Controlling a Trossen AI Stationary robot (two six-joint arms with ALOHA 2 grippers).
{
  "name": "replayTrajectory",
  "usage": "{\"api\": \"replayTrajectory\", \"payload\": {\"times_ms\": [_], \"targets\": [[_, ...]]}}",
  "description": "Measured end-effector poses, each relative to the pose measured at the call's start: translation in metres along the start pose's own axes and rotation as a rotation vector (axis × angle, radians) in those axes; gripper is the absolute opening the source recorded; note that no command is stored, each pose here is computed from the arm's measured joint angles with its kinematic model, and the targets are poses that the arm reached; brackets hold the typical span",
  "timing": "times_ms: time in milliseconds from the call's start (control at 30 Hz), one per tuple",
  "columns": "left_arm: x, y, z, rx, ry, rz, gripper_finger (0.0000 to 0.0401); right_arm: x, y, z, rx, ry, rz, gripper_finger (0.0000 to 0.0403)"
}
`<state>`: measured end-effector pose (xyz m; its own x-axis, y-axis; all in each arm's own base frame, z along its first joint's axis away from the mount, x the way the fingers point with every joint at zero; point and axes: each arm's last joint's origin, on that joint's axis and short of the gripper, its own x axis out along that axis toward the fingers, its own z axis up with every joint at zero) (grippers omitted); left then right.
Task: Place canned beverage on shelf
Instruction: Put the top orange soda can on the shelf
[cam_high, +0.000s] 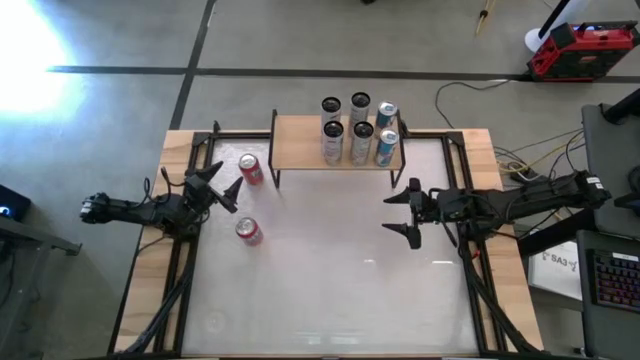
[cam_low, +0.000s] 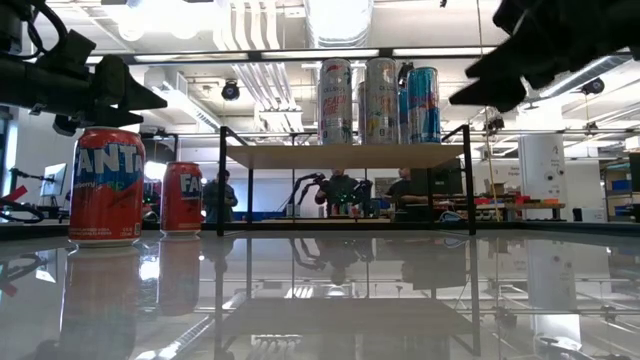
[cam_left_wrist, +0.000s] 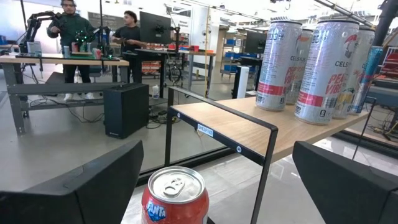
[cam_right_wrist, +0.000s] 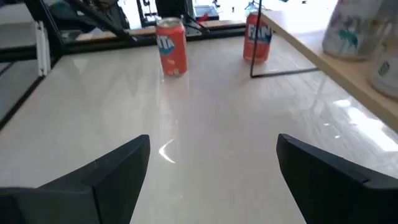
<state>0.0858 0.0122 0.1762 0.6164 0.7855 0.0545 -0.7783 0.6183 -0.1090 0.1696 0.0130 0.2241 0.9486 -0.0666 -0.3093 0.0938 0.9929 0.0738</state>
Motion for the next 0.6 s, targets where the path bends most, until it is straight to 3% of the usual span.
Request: {"api": "replayTrajectory", "payload": {"times_ms": [167, 400, 600], "targets": [[0.0, 0.0, 0.0, 0.0, 0.0, 0.0, 0.0398, -0.01, -0.004, -0.02, 0.045, -0.067, -0.016, 0.0334], [0.0, 0.0, 0.0, 0.0, 0.0, 0.0, 0.0398, -0.032, -0.014, -0.049, 0.043, -0.404, -0.031, 0.0334], [0.0, 0.0, 0.0, 0.0, 0.0, 0.0, 0.0398, -0.035, -0.019, -0.063, 0.086, -0.364, -0.081, 0.0334]]}}
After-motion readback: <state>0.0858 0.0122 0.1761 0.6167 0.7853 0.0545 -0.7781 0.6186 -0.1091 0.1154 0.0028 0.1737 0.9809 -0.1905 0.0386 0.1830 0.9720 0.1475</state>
